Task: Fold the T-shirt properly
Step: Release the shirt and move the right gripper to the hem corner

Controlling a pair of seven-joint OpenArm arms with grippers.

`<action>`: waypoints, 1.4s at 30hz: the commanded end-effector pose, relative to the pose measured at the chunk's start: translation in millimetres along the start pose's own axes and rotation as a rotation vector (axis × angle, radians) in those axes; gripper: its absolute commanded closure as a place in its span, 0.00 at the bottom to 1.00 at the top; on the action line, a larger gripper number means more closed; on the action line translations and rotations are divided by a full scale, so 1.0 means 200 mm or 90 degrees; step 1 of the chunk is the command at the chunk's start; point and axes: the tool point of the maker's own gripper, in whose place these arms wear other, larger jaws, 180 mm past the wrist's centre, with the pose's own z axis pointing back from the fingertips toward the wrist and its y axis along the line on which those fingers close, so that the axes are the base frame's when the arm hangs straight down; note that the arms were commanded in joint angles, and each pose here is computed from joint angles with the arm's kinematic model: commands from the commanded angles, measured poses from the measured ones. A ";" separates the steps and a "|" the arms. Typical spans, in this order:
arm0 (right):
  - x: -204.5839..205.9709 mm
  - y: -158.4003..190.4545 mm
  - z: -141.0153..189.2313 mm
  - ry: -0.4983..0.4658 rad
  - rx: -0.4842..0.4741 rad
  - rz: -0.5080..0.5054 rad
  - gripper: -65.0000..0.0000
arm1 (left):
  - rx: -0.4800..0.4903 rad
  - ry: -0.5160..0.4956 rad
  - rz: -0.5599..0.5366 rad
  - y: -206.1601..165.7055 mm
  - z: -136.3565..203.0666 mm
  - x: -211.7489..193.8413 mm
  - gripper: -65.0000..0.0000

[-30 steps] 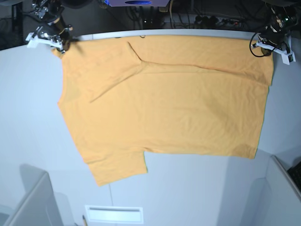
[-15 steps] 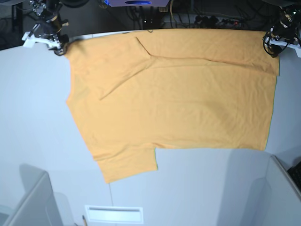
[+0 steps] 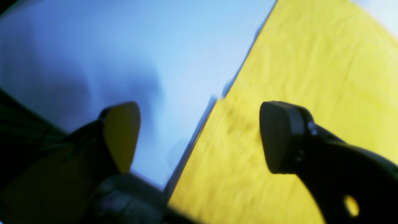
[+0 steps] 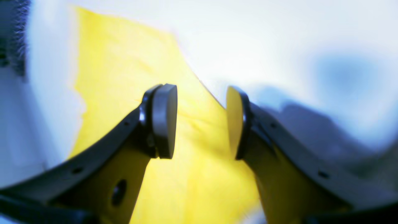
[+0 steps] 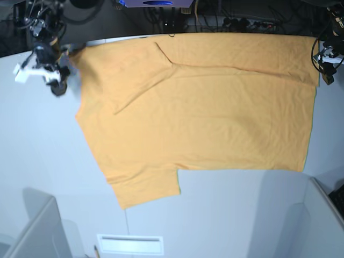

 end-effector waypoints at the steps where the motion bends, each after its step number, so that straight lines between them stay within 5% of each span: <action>1: 0.08 0.07 -0.05 -0.017 0.027 0.045 0.62 | -0.009 -0.029 -0.017 -0.01 0.01 0.07 0.24; 6: 0.16 0.25 -0.31 0.003 0.075 0.163 0.61 | -0.031 -0.034 -0.024 -0.08 -0.01 0.09 1.00; 12: 0.21 0.50 -0.61 0.050 0.132 0.205 0.45 | -0.030 -0.033 -0.024 -0.07 -0.01 0.08 1.00; 22: 0.28 0.58 -1.10 0.217 0.137 0.151 0.45 | -0.021 -0.018 -0.023 -0.04 -0.01 0.04 1.00; 30: 0.16 0.52 -1.23 0.275 0.087 0.244 0.45 | -0.019 -0.011 -0.025 -0.03 0.00 0.02 1.00; 35: 0.04 0.61 -1.21 0.309 0.146 0.283 0.45 | -0.020 -0.013 -0.025 -0.03 -0.01 0.03 1.00; 42: -0.06 0.65 -1.21 0.336 0.153 0.322 0.45 | -0.021 -0.015 -0.024 -0.04 -0.01 0.04 1.00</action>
